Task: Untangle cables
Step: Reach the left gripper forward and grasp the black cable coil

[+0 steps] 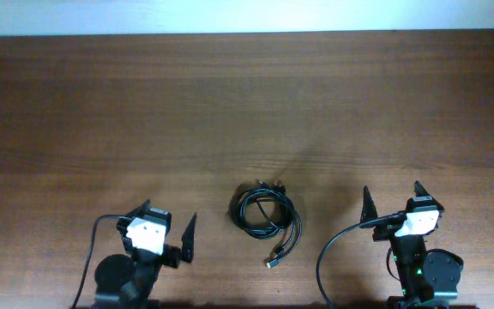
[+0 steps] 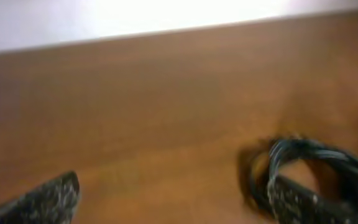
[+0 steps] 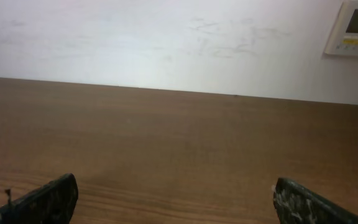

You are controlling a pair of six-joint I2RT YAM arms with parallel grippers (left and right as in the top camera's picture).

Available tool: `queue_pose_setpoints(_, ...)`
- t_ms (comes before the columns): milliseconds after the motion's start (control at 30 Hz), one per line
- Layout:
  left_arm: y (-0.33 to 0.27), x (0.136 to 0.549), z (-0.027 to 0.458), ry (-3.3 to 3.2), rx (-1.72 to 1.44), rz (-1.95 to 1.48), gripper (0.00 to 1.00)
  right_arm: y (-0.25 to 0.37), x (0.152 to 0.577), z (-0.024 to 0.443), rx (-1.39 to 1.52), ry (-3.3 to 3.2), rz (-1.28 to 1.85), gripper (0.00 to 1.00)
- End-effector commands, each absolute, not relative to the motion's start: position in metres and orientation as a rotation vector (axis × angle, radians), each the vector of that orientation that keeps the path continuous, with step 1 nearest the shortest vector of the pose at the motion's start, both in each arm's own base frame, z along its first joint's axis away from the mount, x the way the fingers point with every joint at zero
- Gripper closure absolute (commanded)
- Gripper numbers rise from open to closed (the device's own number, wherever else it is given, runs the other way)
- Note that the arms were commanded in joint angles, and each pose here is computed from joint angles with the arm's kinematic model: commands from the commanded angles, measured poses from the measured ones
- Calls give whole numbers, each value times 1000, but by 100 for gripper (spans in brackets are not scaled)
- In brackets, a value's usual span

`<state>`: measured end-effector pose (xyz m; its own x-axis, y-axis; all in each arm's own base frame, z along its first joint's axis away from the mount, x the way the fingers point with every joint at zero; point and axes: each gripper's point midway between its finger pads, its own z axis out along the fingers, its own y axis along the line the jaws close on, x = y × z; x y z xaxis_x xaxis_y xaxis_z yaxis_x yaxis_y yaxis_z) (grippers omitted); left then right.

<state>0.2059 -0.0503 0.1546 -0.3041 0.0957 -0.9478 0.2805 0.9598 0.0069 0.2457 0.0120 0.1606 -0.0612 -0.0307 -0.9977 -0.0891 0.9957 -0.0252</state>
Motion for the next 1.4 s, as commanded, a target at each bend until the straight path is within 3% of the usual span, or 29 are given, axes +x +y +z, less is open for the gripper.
queue_pose_setpoints(0,-65,191,187,1846,353,-267,1,8,246,158,-70,1638,33,1)
queue_pose_setpoints(633,-108,218,169,2266,495,-595,1,8,246,158,-70,1639,33,1)
queue_pose_setpoints(1233,-160,191,161,2250,788,-688,1,8,246,158,-70,1639,33,1)
queue_pose_setpoints(1367,-165,194,128,2402,806,-718,1,8,246,158,-70,1639,33,1)
